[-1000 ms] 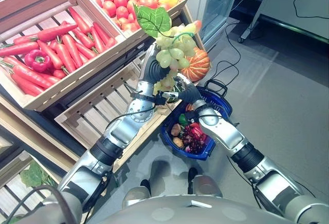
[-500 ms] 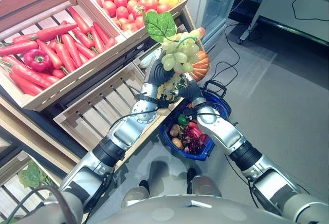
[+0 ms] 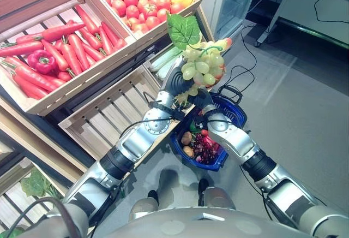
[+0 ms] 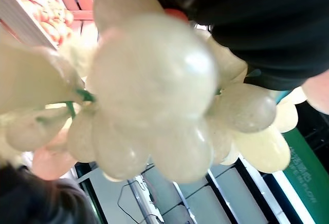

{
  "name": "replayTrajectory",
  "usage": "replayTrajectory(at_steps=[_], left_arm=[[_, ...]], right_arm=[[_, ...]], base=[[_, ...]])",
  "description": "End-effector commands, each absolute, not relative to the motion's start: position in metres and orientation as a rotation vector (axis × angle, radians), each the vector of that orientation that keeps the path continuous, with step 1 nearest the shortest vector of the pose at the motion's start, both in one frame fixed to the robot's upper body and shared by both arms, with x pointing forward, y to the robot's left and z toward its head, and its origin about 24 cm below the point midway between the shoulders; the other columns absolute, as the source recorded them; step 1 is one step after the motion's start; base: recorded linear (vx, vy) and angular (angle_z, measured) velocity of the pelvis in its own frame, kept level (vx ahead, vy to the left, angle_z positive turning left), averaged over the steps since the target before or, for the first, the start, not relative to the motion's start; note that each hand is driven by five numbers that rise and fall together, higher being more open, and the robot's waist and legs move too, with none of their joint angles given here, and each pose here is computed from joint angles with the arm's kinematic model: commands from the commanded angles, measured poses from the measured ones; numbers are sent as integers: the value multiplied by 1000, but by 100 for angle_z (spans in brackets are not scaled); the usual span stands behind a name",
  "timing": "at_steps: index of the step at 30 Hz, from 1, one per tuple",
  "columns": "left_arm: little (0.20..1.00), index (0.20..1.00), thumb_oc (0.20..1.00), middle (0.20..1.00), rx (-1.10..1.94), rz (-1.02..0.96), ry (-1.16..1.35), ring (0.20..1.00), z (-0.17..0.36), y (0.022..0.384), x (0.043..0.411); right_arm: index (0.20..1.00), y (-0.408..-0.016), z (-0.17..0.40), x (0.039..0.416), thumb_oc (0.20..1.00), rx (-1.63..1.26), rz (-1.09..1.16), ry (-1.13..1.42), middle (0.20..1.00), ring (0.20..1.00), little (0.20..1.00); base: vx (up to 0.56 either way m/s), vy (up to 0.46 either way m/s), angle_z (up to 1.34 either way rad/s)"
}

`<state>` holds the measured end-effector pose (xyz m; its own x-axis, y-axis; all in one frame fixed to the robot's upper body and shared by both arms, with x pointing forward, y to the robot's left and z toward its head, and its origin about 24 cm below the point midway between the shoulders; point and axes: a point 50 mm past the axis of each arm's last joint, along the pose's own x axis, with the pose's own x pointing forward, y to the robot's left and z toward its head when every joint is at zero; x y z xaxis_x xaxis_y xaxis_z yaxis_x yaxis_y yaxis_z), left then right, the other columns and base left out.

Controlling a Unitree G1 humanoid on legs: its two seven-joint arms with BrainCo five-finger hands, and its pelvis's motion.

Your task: Pick up fruits and vegetables into the basket

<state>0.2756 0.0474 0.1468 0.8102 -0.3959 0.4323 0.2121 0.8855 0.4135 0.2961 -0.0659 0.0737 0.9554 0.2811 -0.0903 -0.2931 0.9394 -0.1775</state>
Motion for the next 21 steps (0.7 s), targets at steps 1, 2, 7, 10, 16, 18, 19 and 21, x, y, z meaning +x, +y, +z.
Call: replayTrajectory(at_steps=[1,2,7,10,16,18,19,21], left_arm=[[200,200,200,200,241,-505,-809,200,201,16,253],[200,200,200,200,235,-517,-806,200,201,15,253],[200,200,200,200,215,-556,-804,200,202,10,250],[200,200,200,200,203,-566,-782,200,200,8,251],[200,200,200,200,218,-581,-728,200,193,7,254],[200,200,200,200,230,-578,-715,200,191,7,255],[200,200,200,200,232,-578,-712,200,190,7,255],[200,200,200,200,255,-575,-685,200,185,7,258]], right_arm=[[200,-23,118,305,200,-69,424,-103,200,200,200],[200,-20,120,304,200,-55,445,-111,200,200,200],[200,-2,130,299,200,-21,535,-140,200,200,200],[200,6,139,296,200,-12,558,-181,200,200,200],[200,10,151,296,200,-39,565,-240,200,200,200],[200,10,155,296,200,-51,564,-260,200,200,200],[200,10,155,296,200,-53,564,-262,200,200,200],[200,10,160,296,200,-69,557,-289,200,200,200]], base=[[9,-8,5],[8,-6,3],[9,-3,2],[0,0,0],[-6,0,0],[-17,-1,1],[-6,-4,4],[-9,-7,7]])
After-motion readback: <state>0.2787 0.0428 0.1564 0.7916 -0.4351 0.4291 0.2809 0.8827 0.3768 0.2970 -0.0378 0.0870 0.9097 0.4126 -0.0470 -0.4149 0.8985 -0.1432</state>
